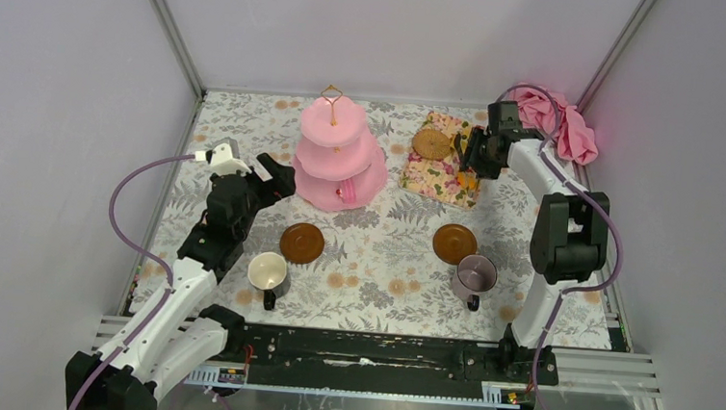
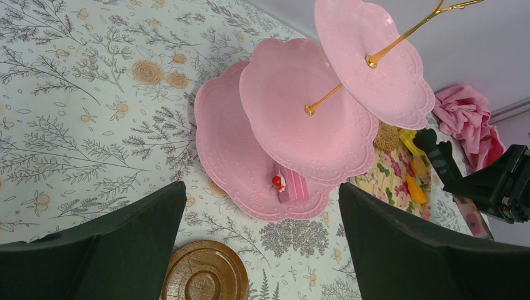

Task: Serve the afternoon tea
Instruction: Pick up the desert from the tray.

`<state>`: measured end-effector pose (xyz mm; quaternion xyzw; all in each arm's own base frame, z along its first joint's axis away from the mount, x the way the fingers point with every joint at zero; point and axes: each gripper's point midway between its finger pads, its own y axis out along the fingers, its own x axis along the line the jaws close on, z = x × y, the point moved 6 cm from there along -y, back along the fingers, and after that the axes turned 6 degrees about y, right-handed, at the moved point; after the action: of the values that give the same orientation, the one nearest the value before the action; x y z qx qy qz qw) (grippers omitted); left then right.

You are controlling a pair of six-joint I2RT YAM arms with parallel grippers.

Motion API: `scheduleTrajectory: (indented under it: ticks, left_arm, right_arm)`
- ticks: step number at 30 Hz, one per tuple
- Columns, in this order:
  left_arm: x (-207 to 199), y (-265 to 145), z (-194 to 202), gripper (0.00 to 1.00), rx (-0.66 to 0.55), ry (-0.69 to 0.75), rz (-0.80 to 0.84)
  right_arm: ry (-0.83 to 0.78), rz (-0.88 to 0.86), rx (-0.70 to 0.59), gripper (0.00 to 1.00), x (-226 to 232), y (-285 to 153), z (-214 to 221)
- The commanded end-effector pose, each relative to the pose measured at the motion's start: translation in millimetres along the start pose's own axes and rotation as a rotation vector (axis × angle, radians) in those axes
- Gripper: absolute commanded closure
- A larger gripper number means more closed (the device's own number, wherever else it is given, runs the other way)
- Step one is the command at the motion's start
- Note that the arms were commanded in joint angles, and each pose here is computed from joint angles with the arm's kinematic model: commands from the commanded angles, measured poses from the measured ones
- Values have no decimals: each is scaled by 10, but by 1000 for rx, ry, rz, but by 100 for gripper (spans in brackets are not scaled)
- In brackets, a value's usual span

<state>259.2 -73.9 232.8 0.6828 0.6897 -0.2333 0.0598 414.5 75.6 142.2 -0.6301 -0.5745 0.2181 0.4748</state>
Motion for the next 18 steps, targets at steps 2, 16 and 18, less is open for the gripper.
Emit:
scheduleTrajectory:
  ticks: [2,16,18]
  left_arm:
    - [-54,10,-116,0,-49,-14,28]
    - [-52,26,-97,0,-41,-13,26]
    - [-54,26,-102,0,-42,-11,26]
  right_arm:
    - [-25,-68,-36,46,107,-28,-210]
    - [-7,-106,-4,46,15,141,-261]
    - [-9,-111,2,46,11,176,-259]
